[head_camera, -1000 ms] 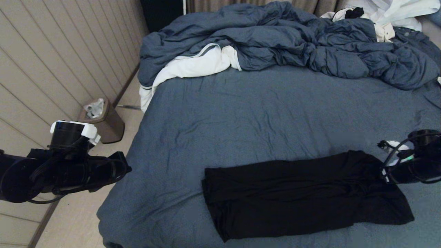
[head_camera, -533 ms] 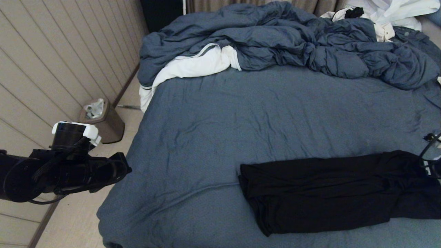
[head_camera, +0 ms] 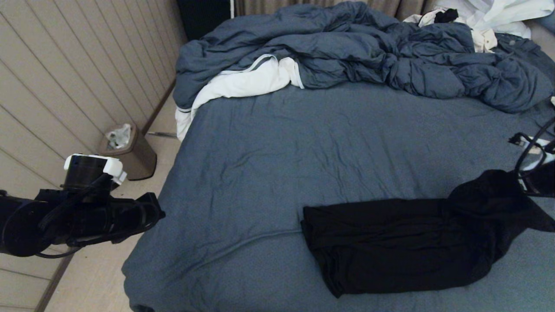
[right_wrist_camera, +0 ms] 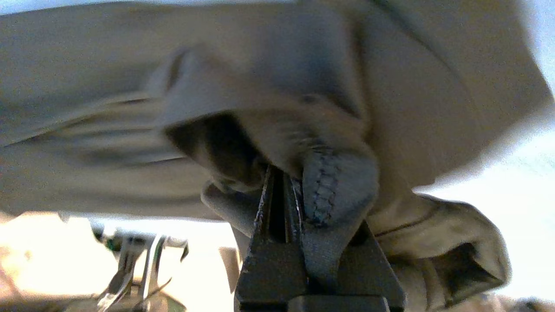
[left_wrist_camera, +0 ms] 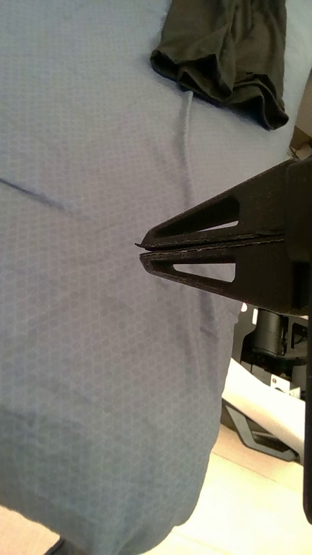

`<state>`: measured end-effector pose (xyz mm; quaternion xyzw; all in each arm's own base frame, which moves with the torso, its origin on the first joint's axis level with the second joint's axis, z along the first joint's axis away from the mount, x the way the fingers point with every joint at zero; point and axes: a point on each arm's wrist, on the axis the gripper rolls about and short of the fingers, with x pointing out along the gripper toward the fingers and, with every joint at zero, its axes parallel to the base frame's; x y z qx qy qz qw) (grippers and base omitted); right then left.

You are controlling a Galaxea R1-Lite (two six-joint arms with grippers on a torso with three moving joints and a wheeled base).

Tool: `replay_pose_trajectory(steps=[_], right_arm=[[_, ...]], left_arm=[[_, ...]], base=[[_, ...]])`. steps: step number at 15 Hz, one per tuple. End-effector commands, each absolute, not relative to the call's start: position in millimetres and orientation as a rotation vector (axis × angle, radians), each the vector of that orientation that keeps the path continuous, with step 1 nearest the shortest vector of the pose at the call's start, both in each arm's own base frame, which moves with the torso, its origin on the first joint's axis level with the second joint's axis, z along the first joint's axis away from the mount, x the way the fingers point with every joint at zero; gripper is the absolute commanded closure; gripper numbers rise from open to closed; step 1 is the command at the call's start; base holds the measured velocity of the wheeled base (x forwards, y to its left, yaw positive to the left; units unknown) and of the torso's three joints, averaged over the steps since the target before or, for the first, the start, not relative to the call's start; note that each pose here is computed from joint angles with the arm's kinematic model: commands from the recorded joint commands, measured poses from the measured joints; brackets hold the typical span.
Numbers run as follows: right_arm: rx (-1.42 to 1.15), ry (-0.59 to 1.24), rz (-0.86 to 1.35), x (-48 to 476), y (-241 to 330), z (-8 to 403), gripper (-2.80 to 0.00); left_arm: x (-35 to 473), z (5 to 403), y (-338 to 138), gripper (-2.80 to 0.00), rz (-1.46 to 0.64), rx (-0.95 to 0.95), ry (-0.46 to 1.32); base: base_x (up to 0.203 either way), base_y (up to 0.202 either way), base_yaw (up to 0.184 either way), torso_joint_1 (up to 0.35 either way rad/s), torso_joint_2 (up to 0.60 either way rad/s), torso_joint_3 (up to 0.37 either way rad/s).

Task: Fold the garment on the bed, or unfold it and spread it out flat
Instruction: Fold the black T-shirt

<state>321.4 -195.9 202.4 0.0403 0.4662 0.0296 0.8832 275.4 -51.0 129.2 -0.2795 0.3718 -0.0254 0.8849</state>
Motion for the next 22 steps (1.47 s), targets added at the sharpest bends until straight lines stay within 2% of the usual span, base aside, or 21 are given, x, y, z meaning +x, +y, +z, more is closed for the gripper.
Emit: replay_pose_trajectory(steps=[1, 5, 9, 13, 18, 19, 22], right_arm=[[-0.030, 0.906, 0.210, 319, -121, 244, 0.00], [-0.163, 0.921, 0.469, 317, -8, 256, 0.00], [-0.295, 0.965, 0.624, 300, 67, 250, 0.00], [-0.388, 1.029, 0.675, 292, 99, 232, 0.00], [-0.433, 1.106, 0.649, 320, 115, 200, 0.00], [-0.436, 1.088, 0.645, 321, 116, 201, -2.80], [-0.443, 1.047, 0.662, 317, 121, 207, -2.80]], left_arm=[[275, 129, -52, 0.00, -0.055, -0.584, 0.775], [274, 132, -52, 0.00, -0.059, -0.584, 0.766], [272, 134, -51, 0.00, -0.061, -0.584, 0.756], [272, 135, -51, 0.00, -0.063, -0.583, 0.756], [271, 134, -51, 0.00, -0.064, -0.580, 0.758], [272, 134, -51, 0.00, -0.064, -0.580, 0.758], [271, 134, -51, 0.00, -0.063, -0.580, 0.755]], base=[[0.000, 0.000, 0.000, 0.000, 0.00, 0.000], [0.000, 0.000, 0.000, 0.000, 0.00, 0.000], [0.000, 0.000, 0.000, 0.000, 0.00, 0.000], [0.000, 0.000, 0.000, 0.000, 0.00, 0.000], [0.000, 0.000, 0.000, 0.000, 0.00, 0.000], [0.000, 0.000, 0.000, 0.000, 0.00, 0.000], [0.000, 0.000, 0.000, 0.000, 0.00, 0.000]])
